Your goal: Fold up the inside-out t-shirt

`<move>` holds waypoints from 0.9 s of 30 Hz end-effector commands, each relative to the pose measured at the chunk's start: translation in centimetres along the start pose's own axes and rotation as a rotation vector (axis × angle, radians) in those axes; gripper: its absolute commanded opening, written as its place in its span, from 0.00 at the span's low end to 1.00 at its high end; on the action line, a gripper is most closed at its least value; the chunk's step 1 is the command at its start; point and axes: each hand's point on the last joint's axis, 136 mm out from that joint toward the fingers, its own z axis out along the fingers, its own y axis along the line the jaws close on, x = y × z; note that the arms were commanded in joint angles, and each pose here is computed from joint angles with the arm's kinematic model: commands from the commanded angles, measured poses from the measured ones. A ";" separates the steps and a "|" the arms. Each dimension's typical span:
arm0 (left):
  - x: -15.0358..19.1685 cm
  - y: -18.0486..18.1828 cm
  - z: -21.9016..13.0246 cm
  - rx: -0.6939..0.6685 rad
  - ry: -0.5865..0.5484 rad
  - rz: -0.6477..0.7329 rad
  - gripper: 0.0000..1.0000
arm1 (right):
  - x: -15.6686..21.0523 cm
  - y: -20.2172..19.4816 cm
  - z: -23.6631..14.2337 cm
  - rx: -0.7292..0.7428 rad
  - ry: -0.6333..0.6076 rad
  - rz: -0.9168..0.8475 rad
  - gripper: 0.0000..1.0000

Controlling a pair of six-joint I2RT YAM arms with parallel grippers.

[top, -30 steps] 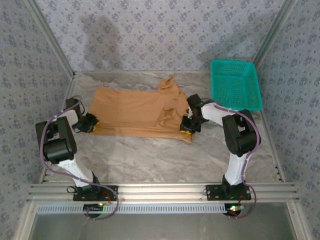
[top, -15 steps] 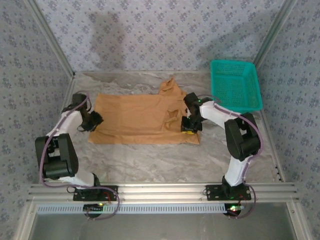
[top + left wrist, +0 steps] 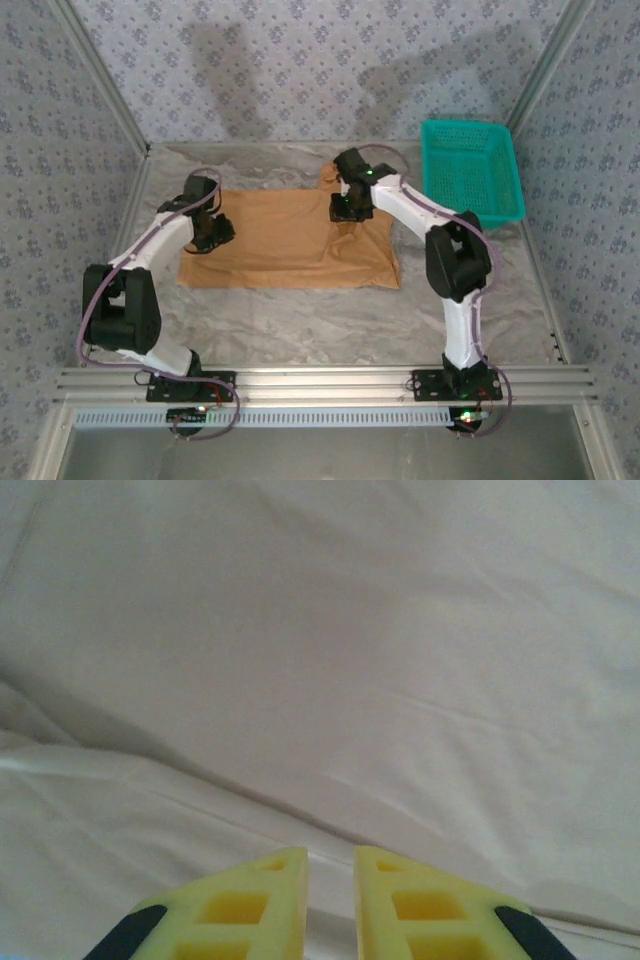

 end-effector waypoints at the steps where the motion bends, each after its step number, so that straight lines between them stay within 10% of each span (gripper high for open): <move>1: 0.5 1.5 -0.5 -0.053 -0.004 0.029 0.18 | 0.8 -1.0 2.1 0.076 0.052 -0.098 0.35; 19: 0.3 1.9 -0.7 -0.065 -0.011 0.033 0.16 | 1.0 -0.2 6.8 0.047 0.073 -0.191 0.35; 27: 0.4 2.0 -0.7 -0.067 -0.008 0.032 0.15 | 0.2 0.2 5.2 0.089 0.050 -0.207 0.00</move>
